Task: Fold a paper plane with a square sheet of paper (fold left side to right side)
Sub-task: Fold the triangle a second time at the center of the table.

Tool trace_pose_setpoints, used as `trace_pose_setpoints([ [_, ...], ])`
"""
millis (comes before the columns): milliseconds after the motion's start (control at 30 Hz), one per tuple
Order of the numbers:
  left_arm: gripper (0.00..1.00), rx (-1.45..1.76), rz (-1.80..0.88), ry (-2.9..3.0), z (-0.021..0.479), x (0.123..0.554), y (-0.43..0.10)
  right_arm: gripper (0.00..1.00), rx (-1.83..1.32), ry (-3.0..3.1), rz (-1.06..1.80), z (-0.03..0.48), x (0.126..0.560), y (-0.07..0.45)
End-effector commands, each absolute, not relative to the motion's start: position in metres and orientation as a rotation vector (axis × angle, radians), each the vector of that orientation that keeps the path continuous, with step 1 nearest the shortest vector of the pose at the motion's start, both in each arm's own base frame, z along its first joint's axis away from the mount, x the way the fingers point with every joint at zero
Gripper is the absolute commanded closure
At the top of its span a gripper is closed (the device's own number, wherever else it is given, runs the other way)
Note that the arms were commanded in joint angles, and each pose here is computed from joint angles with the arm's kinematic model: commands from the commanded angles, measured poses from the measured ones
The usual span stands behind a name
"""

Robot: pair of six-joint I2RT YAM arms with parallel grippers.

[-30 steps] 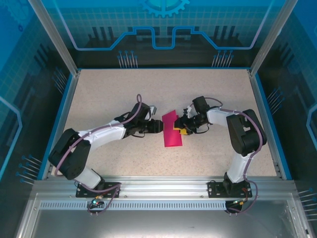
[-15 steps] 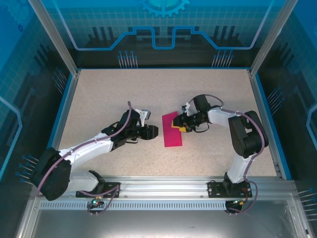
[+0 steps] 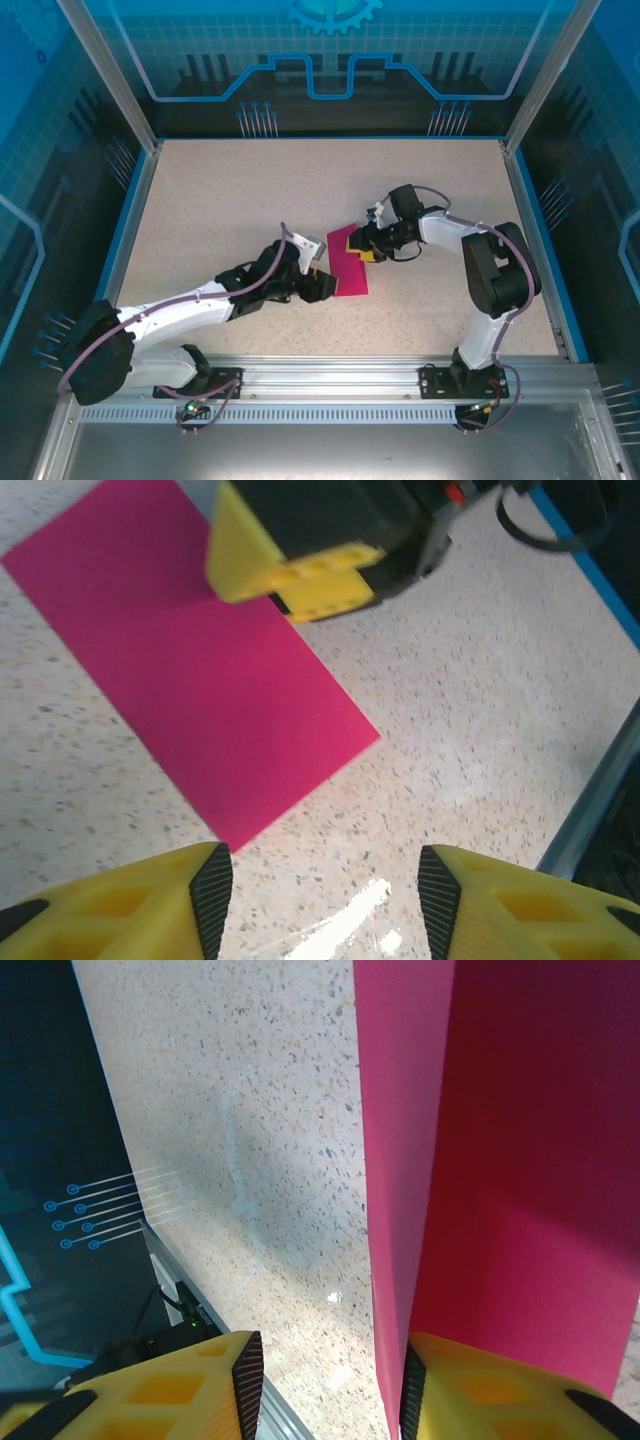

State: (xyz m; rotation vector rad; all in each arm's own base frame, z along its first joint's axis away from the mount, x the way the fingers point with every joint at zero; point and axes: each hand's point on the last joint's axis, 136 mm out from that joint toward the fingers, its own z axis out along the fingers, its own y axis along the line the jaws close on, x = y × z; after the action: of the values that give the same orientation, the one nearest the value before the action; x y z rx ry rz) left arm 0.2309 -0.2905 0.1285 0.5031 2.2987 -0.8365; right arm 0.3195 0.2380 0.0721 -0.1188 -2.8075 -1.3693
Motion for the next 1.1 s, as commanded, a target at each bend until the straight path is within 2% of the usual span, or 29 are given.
trace_pose_setpoints([
  [0,0.42,0.527,-0.744,2.266,0.128,0.237,-0.311,0.59,-0.197,-2.752,-1.345,0.073,0.319,0.238],
  [267,0.36,0.633,-0.5,2.38,0.096,0.238,-0.357,0.59,-0.205,-2.744,-1.333,0.072,0.316,0.238],
  [567,0.33,0.626,-0.172,2.453,0.073,0.25,-0.355,0.59,-0.203,-2.742,-1.327,0.069,0.316,0.24],
  [933,0.34,0.625,0.024,2.47,0.062,0.261,-0.356,0.59,-0.198,-2.735,-1.314,0.064,0.313,0.243],
  [1067,0.39,0.623,0.027,2.467,0.063,0.261,-0.357,0.59,-0.197,-2.736,-1.306,0.063,0.313,0.243],
])
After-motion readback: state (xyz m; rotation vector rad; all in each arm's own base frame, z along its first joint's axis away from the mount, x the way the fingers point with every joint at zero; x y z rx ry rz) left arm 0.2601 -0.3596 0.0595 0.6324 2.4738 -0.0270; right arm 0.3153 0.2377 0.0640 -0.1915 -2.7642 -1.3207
